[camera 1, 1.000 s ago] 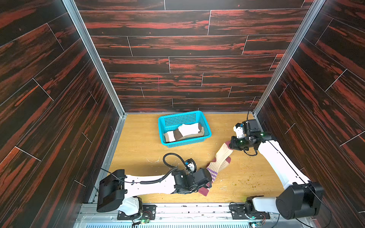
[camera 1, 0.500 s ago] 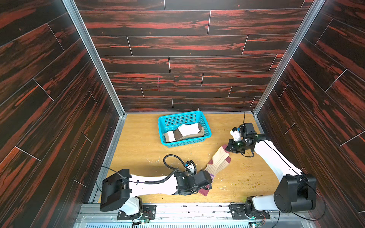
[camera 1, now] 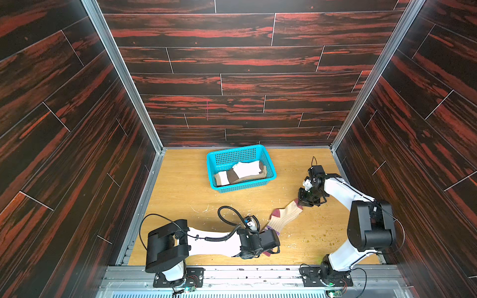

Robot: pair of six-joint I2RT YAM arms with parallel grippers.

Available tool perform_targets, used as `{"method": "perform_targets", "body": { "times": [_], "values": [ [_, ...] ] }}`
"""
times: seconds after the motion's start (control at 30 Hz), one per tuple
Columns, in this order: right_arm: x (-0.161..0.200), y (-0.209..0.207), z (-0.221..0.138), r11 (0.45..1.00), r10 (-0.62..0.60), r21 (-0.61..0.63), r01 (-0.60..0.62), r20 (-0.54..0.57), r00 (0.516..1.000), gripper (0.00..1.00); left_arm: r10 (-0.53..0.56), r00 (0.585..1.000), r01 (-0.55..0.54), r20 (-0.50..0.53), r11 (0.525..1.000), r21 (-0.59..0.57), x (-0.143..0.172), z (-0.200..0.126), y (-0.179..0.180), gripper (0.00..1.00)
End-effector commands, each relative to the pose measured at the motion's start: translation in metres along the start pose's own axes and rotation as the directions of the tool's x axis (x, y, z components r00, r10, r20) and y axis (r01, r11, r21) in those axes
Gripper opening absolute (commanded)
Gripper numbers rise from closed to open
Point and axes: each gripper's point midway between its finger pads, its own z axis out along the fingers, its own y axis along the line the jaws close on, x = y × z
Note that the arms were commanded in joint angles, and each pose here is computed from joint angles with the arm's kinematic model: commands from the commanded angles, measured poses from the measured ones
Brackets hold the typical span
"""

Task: Place the socks together as a pair
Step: Place the sock in the sock, then pick up a pair of socks from the center of the board.

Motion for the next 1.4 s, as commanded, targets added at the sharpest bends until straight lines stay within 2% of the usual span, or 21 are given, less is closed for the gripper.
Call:
{"method": "perform_targets", "body": {
  "times": [0.0,0.03,0.07,0.13,0.17,0.2,0.33,0.47,0.67,0.83,0.9,0.97,1.1,1.17,1.23,1.37],
  "values": [
    [-0.002,-0.01,-0.004,0.998,0.021,0.054,-0.021,-0.003,1.0,0.41,-0.006,1.0,0.006,0.019,1.0,-0.026,-0.001,0.001,0.01,0.24],
    [-0.002,-0.011,-0.004,0.998,0.022,0.059,-0.022,-0.002,1.0,0.47,-0.009,1.0,0.01,0.024,1.0,-0.019,-0.001,-0.001,0.009,0.38],
    [-0.003,-0.012,-0.004,0.998,0.025,0.065,-0.025,0.0,1.0,0.52,-0.013,0.999,0.014,0.031,1.0,-0.018,-0.002,-0.005,0.008,0.48],
    [-0.003,-0.01,-0.004,0.998,0.025,0.057,-0.025,-0.003,1.0,0.57,-0.016,0.999,0.017,0.051,1.0,-0.023,-0.003,-0.013,0.008,0.59],
    [-0.003,-0.01,-0.003,0.998,0.029,0.053,-0.028,-0.005,1.0,0.58,-0.02,0.998,0.022,0.057,0.999,-0.024,-0.003,-0.016,0.008,0.68],
    [-0.003,-0.009,-0.002,0.998,0.03,0.05,-0.03,-0.008,1.0,0.59,-0.029,0.998,0.031,0.063,0.999,-0.027,-0.004,-0.018,0.011,0.71],
    [-0.002,-0.01,0.007,0.998,0.042,0.048,-0.04,-0.033,0.999,0.6,-0.084,0.994,0.088,0.071,0.995,-0.052,0.0,-0.016,0.027,0.73],
    [-0.002,-0.009,0.014,0.998,0.053,0.039,-0.051,-0.045,0.998,0.59,-0.117,0.991,0.12,0.059,0.991,-0.061,0.007,-0.003,0.03,0.74],
    [0.007,-0.006,0.028,0.997,0.075,0.009,-0.075,-0.072,0.995,0.53,-0.148,0.987,0.154,0.062,0.981,-0.116,0.011,0.013,0.042,0.73],
    [0.01,-0.001,0.034,0.996,0.081,-0.016,-0.082,-0.078,0.994,0.45,-0.152,0.987,0.157,0.044,0.971,-0.178,0.019,0.03,0.053,0.7],
    [0.01,0.002,0.034,0.997,0.076,-0.026,-0.078,-0.079,0.994,0.39,-0.154,0.987,0.161,0.05,0.97,-0.181,0.018,0.035,0.054,0.65],
    [0.012,0.005,0.036,0.997,0.07,-0.038,-0.074,-0.087,0.994,0.31,-0.15,0.988,0.154,0.034,0.968,-0.199,0.02,0.041,0.054,0.56],
    [0.017,0.01,0.033,0.995,0.061,-0.068,-0.067,-0.084,0.995,0.13,-0.157,0.987,0.16,0.031,0.968,-0.194,0.017,0.046,0.056,0.22],
    [0.017,0.013,0.027,0.995,0.054,-0.085,-0.06,-0.072,0.996,0.08,-0.157,0.986,0.163,0.048,0.97,-0.179,0.01,0.04,0.057,0.1],
    [0.015,0.022,0.016,0.99,0.049,-0.128,-0.055,-0.052,0.997,0.03,-0.147,0.987,0.156,0.072,0.976,-0.154,-0.002,0.029,0.054,0.04],
    [0.013,0.039,-0.013,0.977,0.045,-0.209,-0.043,0.004,0.999,0.0,-0.069,0.987,0.088,0.143,0.988,-0.129,-0.04,-0.015,0.038,0.02]
  ]
}}
